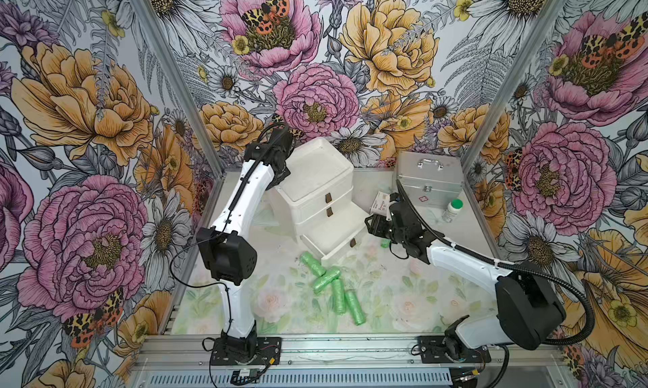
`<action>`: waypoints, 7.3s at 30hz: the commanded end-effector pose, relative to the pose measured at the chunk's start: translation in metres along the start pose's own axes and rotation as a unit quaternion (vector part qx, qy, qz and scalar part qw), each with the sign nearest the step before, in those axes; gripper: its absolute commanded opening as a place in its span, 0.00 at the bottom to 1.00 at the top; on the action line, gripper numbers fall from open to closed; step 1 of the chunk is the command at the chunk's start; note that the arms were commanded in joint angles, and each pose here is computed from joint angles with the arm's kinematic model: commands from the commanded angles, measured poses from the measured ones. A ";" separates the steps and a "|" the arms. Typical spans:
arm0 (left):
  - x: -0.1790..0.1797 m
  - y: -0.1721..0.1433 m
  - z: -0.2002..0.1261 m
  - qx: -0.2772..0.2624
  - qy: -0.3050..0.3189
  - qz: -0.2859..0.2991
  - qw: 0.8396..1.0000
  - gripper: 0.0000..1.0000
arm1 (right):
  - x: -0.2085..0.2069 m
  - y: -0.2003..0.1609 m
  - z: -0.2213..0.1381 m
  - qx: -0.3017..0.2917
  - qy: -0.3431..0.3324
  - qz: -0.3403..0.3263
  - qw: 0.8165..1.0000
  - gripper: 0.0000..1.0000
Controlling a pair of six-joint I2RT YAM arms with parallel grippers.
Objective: Sort the rolls of trash bags by color and place them into the drawer
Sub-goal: Pick up the roll of trash bags from the center of the board, then place the roll of trash bags in the drawer, then pick up the roll of trash bags from the center of the board, then place the roll of trash bags in the drawer.
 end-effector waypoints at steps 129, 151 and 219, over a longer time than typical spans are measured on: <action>0.012 -0.061 0.029 0.125 0.056 0.034 0.990 0.00 | 0.138 -0.010 0.063 0.059 0.090 0.080 0.991 0.55; 0.005 -0.057 0.021 0.121 0.039 0.030 0.991 0.00 | 0.088 -0.164 -0.073 0.237 0.070 -0.151 0.957 0.63; 0.000 -0.065 0.022 0.134 0.035 0.038 0.990 0.00 | 0.112 -0.003 0.029 0.093 0.051 0.226 0.968 0.20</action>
Point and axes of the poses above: each gripper's point midway between its finger pads, its own z axis out along the fingers, its own x axis along the line the jaws close on, y = z × x, the point moved 4 cm from there along -z, back along the fingers, and after that the axes turned 8 degrees about -z, right-handed, at the moved point
